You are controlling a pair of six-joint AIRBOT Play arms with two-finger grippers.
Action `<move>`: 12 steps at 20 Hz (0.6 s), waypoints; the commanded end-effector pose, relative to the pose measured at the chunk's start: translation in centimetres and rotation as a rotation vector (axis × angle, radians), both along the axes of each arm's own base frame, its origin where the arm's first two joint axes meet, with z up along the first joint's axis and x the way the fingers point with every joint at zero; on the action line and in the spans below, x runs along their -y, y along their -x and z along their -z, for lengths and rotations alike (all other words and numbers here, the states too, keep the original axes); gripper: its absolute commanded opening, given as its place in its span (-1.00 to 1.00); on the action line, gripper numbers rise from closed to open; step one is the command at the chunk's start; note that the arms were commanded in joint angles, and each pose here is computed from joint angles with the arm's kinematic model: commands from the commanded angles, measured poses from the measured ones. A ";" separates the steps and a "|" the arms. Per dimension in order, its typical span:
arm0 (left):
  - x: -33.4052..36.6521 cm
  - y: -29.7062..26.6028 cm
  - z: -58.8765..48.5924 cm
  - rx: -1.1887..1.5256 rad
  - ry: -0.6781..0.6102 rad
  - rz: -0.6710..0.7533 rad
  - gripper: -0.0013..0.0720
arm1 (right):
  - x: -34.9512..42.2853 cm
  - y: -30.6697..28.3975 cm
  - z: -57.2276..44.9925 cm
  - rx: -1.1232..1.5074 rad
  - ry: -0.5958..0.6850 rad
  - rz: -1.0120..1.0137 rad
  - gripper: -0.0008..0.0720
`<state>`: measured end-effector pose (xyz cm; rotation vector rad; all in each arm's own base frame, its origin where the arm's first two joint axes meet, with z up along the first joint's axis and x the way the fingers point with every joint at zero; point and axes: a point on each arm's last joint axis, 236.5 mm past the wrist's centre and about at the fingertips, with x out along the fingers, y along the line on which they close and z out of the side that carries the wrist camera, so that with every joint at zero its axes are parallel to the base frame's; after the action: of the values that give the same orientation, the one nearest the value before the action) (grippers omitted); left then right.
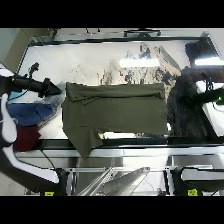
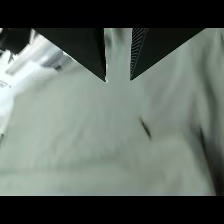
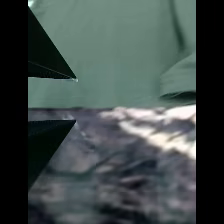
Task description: Fold the shirts.
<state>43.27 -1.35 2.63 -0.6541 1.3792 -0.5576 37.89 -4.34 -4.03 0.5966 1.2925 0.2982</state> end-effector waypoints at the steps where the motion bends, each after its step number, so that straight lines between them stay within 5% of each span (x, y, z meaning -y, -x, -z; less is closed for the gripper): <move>1: 0.5 6.6 -1.8 0.020 0.005 -0.013 -0.52 | -0.2 6.4 2.5 -0.090 0.045 0.053 0.13; 2: 0.8 8.6 -2.1 0.039 -0.003 -0.031 -0.52 | -0.8 7.9 3.6 -0.121 0.034 0.076 0.42; 12: 3.0 19.7 -0.9 0.245 -0.139 -0.287 -0.29 | -8.7 10.7 7.7 -0.186 -0.173 0.036 0.38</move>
<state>25.56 -3.85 4.74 -0.6388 1.1111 -0.3469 26.96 2.33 -11.01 0.8143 1.4480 0.2813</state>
